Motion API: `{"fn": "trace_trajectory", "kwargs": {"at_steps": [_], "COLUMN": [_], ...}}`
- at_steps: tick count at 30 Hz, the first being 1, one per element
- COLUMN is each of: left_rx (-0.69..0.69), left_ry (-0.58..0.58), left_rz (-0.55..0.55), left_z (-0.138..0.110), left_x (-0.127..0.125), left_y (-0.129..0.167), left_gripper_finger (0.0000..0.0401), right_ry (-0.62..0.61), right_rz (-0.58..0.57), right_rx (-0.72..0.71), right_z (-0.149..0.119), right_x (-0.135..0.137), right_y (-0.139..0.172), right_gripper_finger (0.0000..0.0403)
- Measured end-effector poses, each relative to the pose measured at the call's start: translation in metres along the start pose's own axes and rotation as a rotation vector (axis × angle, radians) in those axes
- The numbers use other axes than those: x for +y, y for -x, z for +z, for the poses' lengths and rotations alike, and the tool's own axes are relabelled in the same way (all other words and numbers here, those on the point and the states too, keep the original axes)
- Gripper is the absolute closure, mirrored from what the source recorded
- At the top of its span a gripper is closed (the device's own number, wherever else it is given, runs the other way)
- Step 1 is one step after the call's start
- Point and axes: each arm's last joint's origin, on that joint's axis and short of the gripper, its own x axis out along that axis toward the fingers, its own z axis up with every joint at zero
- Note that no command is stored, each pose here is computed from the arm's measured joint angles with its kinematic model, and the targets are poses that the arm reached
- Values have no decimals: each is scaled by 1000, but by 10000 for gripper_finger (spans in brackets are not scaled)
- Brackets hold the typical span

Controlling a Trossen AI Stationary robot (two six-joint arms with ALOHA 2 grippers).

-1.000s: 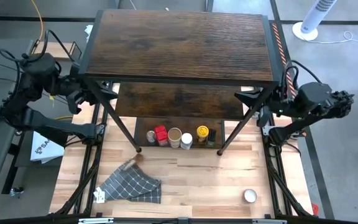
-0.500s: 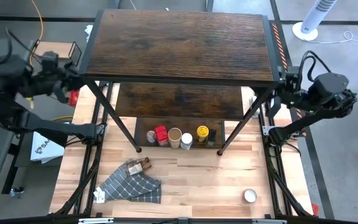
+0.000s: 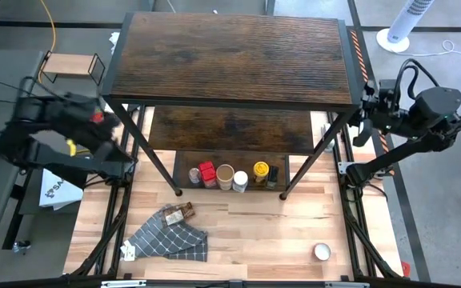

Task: Shelf spices
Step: Put the orange seasoning pack on the shelf

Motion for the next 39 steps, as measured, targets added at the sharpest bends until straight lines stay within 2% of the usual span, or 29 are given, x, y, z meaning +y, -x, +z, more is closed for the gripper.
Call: {"fn": "trace_trajectory", "kwargs": {"at_steps": [5, 7, 10, 13, 15, 20, 22, 24, 26, 30, 33, 36, 39], "left_rx": [172, 246, 255, 345, 431, 558, 623, 668, 669, 573, 503, 455, 431], "left_ry": [-63, -88, -106, -21, 23, -40, -81, -94, -97, -95, -86, -80, -87], "left_rz": [-127, -128, -63, 66, 83, -53, -110, -121, -191, -326, -241, -98, -19], "left_z": [-2, -10, -20, -33, -40, -61, -79, -101, -125, -168, -184, -193, -199], "left_x": [-5, -6, -6, 3, 1, -29, -43, -52, -65, -87, -88, -80, -75], "left_y": [-35, -42, -41, -38, -38, -76, -97, -118, -135, -169, -196, -221, -237], "left_gripper_finger": [401, 401, 401, 401, 401, 401, 401, 401, 401, 401, 401, 401, 401], "right_ry": [2, 0, 8, 1, 9, 22, 30, 27, 29, 30, 35, 35, 36], "right_rz": [-17, -21, -29, -37, -41, -43, -43, -41, -41, -41, -42, -43, -35], "right_rx": [5, 17, 41, 62, 74, 83, 81, 76, 78, 77, 84, 92, 97], "right_z": [-1, -2, -5, -8, -9, -10, -9, -8, -8, -8, -8, -9, -9], "right_x": [-1, -1, -2, -3, -3, -5, -6, -8, -9, -12, -14, -14, -14], "right_y": [0, 0, 0, 0, 0, 2, 3, 6, 7, 11, 13, 13, 13], "right_gripper_finger": [403, 403, 403, 403, 403, 403, 403, 403, 403, 403, 403, 403, 403]}}
